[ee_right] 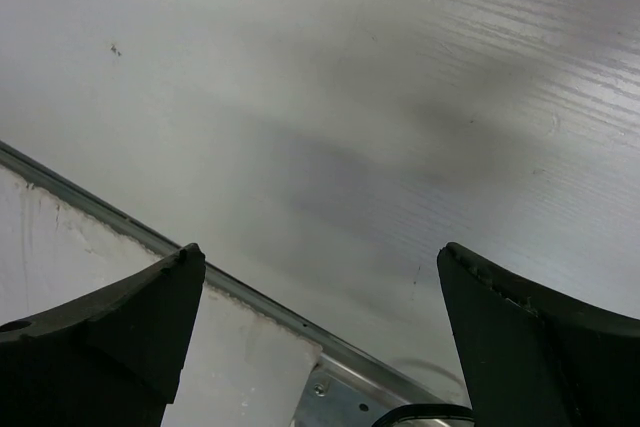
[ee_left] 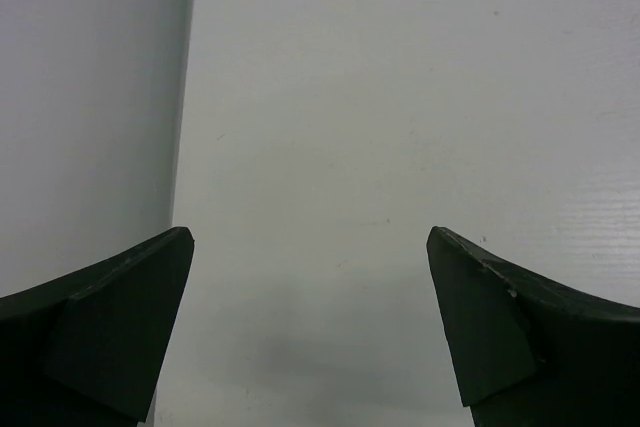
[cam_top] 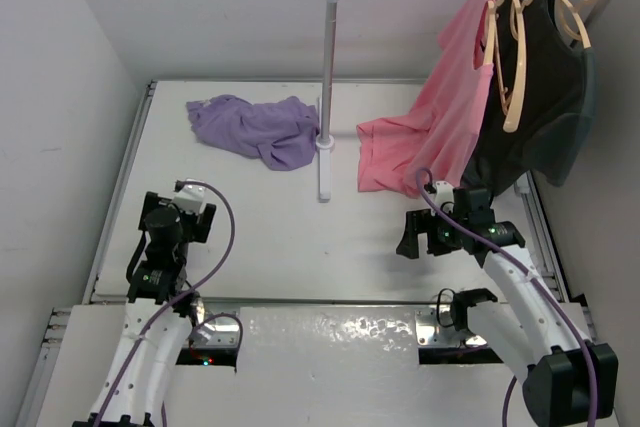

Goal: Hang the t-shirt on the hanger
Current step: Pick up the T-shirt from the center of the board.

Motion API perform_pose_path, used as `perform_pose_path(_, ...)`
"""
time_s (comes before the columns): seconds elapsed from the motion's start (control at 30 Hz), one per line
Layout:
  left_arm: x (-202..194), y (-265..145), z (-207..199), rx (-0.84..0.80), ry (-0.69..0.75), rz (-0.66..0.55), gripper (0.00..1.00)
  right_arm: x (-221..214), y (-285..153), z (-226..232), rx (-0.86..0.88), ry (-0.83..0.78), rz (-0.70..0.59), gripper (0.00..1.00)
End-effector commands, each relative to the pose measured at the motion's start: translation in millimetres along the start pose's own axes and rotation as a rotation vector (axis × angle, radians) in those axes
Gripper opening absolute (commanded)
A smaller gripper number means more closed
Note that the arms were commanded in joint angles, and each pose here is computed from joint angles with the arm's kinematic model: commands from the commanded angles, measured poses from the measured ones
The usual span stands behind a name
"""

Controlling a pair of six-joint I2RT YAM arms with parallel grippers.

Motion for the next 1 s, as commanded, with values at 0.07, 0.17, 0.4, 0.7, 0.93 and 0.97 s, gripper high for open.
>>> perform_pose_path(0.07,28.5,1.4,13.5,0.116,-0.053,-0.114,1.00,7.8,-4.3,3.6,0.023,-0.027,-0.017,0.96)
perform_pose_path(0.17,32.5,1.5,8.5,-0.030,0.071,-0.096,1.00,15.2,-10.3,8.4,0.059,-0.046,-0.042,0.96)
perform_pose_path(0.4,64.9,15.9,-7.3,-0.337,0.154,-0.145,1.00,33.8,-24.8,25.4,0.221,-0.079,-0.094,0.95)
perform_pose_path(0.7,159.0,149.0,-27.3,-0.593,0.052,0.238,0.95,59.6,-28.3,29.8,0.264,-0.106,-0.161,0.94)
perform_pose_path(0.93,185.2,265.1,-62.0,-0.523,-0.159,0.268,0.99,54.1,-18.3,24.2,0.226,-0.088,-0.108,0.93)
perform_pose_path(0.97,181.8,273.4,-65.2,-0.514,-0.158,0.283,0.99,52.4,-16.5,23.9,0.226,-0.083,-0.105,0.93)
Point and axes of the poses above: each gripper's point midway between its finger pads, its own y axis out along the fingers, its own z axis along the line the jaws close on, x = y × z, the point moved 10 cm from there along -y, back along the fingers, and after that the axes turned 5 degrees about -y, right-handed, at the moved point
